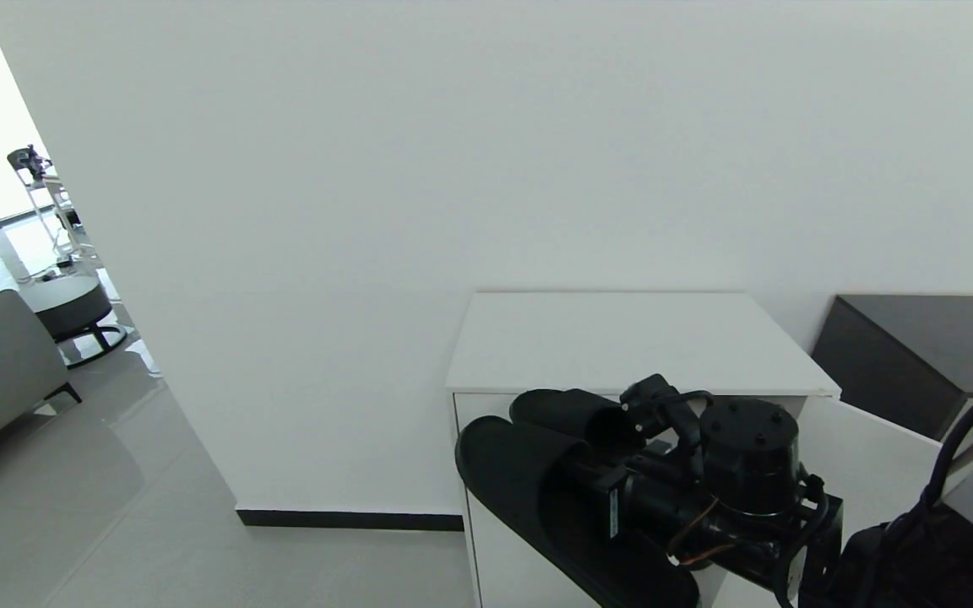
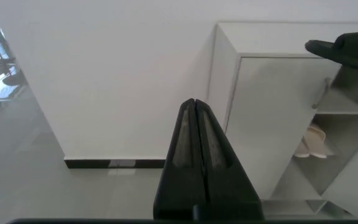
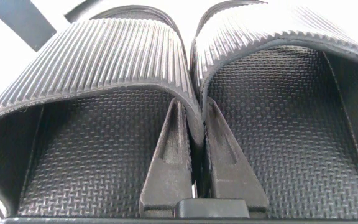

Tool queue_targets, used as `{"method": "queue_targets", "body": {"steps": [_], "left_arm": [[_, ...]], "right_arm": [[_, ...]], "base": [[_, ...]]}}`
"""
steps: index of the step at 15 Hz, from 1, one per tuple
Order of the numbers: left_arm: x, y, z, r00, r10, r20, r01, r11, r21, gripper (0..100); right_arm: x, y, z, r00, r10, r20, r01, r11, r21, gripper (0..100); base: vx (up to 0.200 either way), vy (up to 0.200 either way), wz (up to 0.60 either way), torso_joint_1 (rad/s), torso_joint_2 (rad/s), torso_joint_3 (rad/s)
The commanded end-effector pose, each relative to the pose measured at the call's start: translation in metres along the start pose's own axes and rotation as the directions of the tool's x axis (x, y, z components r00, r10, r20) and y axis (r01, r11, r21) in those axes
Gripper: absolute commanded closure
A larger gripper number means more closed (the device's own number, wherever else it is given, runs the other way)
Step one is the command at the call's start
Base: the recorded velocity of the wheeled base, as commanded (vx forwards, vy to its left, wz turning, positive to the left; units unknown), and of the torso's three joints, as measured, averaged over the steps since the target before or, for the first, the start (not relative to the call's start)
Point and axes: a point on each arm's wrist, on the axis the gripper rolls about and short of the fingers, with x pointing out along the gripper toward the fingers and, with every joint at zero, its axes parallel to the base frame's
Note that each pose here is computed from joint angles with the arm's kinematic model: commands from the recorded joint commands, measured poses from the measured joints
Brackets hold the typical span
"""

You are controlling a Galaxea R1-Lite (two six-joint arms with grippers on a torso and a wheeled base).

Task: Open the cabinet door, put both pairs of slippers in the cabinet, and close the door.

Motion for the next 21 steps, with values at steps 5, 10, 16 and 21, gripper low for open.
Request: {"method": "queue_targets", "body": {"steps": [5, 10, 16, 21], "left_arm": [[0.000, 0.000, 0.000, 1.000, -0.002, 0.000, 0.002, 1.000, 0.000, 100], [0.000, 0.000, 0.000, 1.000, -0.002, -0.001, 0.002, 1.000, 0.000, 100], [0.000, 0.000, 0.000, 1.000, -0.002, 0.000, 0.002, 1.000, 0.000, 100], [0.000, 0.000, 0.000, 1.000, -0.002, 0.000, 0.002, 1.000, 0.000, 100]], "right_arm": [[-0.004, -0.002, -0.008, 1.000, 0.030, -0.003, -0.030, 1.000, 0.004, 100], [-0.010, -0.005, -0.018, 0.993, 0.120, 0.006, -0.120, 0.993, 0.001, 100], [-0.009, -0.007, -0.028, 0.991, 0.129, 0.024, -0.128, 0.992, -0.006, 100], [-0.009, -0.008, -0.034, 0.988, 0.155, 0.002, -0.155, 0.988, -0.008, 100]], "base": [[0.000, -0.040, 0.00, 0.003, 0.00, 0.000], [0.000, -0.200, 0.00, 0.007, 0.00, 0.003], [0.000, -0.200, 0.00, 0.002, 0.00, 0.001], [0.000, -0.200, 0.00, 0.002, 0.00, 0.004]]}}
